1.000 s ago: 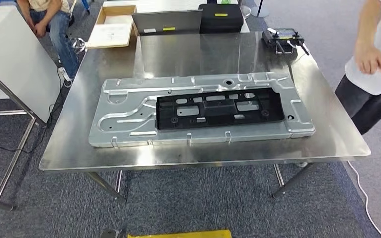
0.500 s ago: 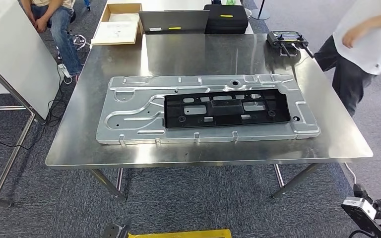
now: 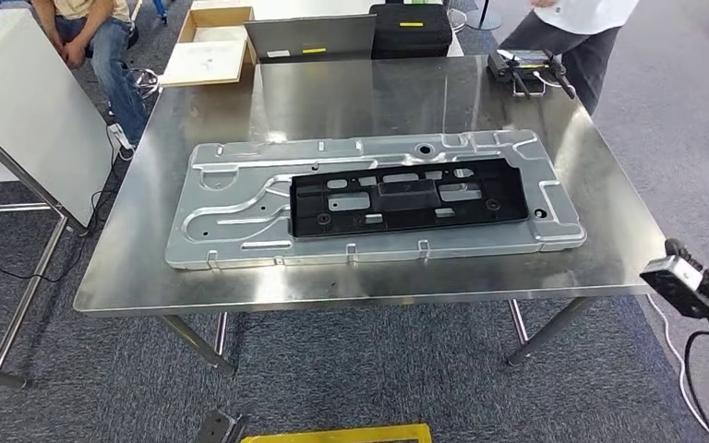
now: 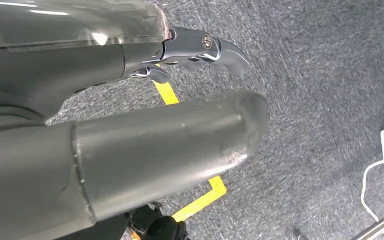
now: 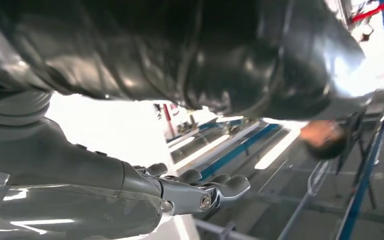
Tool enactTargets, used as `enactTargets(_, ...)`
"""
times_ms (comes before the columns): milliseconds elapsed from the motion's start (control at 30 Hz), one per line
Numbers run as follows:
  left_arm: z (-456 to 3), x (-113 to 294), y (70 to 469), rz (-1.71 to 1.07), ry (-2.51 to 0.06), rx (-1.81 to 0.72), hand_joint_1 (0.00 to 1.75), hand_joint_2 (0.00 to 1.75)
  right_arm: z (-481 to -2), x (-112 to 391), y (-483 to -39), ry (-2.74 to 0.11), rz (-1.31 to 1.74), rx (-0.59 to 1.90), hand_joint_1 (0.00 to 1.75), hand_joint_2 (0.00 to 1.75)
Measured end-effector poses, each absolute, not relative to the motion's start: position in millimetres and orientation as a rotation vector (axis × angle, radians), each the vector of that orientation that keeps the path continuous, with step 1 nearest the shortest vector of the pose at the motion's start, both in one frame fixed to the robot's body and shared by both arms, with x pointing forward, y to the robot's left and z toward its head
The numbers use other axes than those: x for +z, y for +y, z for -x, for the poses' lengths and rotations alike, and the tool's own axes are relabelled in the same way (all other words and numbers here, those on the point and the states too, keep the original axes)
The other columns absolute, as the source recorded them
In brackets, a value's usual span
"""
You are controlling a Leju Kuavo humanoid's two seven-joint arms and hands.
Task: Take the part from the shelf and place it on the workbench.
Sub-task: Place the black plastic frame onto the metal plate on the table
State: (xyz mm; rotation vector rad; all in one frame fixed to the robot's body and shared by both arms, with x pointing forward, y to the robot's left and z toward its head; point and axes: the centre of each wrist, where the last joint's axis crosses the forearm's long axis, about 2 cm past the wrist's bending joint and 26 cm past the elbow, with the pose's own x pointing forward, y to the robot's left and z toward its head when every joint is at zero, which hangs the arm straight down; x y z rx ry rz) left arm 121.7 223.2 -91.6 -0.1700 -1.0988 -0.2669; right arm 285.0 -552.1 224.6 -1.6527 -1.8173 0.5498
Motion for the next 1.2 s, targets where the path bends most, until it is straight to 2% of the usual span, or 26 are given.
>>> enactTargets(633, -114, -93, 221, 0.180, -1.086, -0.274, 0.00, 0.00, -291, 241, -581, -1.789, 1.638, 0.619, 0.00, 0.00)
enactTargets(1200, -119, -91, 215, 0.210, -1.089, -0.292, 0.00, 0.00, -275, 222, -571, -1.890, 1.199, 0.753, 0.00, 0.00)
